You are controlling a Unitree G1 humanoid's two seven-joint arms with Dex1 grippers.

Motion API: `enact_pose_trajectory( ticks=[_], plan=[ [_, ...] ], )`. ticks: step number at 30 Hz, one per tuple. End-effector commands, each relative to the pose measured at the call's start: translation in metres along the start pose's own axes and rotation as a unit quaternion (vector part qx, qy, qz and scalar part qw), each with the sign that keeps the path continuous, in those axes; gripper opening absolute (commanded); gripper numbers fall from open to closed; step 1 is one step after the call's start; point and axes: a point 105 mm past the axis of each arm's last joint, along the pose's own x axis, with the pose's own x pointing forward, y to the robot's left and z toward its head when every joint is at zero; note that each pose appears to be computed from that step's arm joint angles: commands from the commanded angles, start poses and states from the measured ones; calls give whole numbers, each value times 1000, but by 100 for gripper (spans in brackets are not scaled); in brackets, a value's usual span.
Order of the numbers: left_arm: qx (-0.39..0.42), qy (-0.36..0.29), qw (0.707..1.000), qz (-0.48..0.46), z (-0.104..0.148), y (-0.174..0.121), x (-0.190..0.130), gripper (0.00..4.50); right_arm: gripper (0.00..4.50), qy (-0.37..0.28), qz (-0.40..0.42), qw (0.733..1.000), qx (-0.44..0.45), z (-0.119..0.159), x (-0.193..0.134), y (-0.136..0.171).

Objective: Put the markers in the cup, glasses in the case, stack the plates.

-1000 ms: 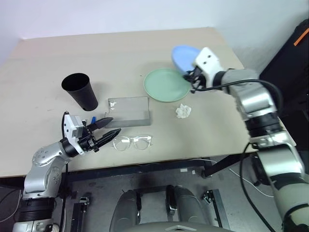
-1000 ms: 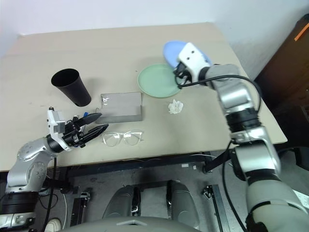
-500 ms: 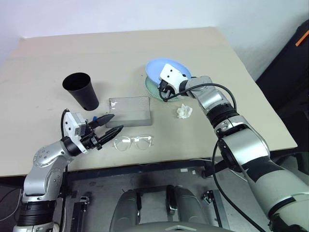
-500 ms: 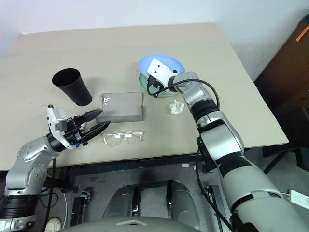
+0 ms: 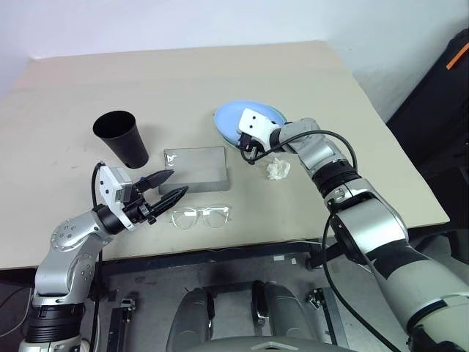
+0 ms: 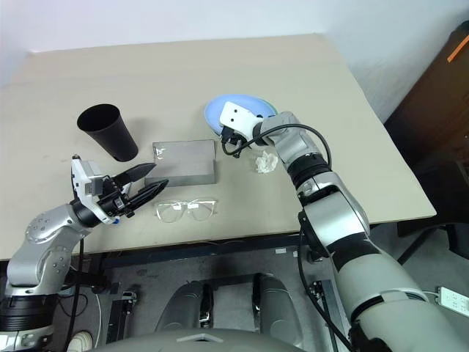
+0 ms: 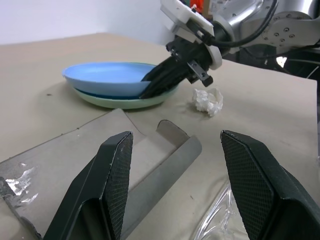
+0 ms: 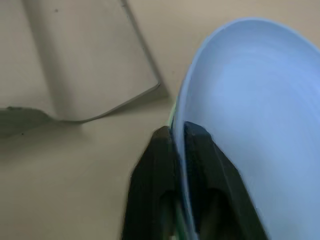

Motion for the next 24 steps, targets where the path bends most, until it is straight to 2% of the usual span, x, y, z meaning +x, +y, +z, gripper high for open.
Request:
enact_pose_trajectory(
  ticks=[1,9,13,16,20,24],
  plan=[
    [22,-9,1000,-9,10,0,2,294,181,-11,8,1000,-26,15,-6,-1],
    [18,-5,1000,-16,2,0,-1,294,447,-26,-25,999,-24,27,-19,-16],
    [17,-6,1000,-16,-2,3,-5,294,447,-49,-50,997,11,37,-32,-29],
    [15,-8,1000,-17,-6,5,-7,294,447,-60,-67,995,42,33,-52,-39],
    [17,-3,999,-27,-11,1,-10,294,447,-34,-61,993,91,9,-82,-39],
    [19,-9,1000,-24,-8,1,-11,294,447,-48,-50,985,158,-6,-107,-32]
  ],
)
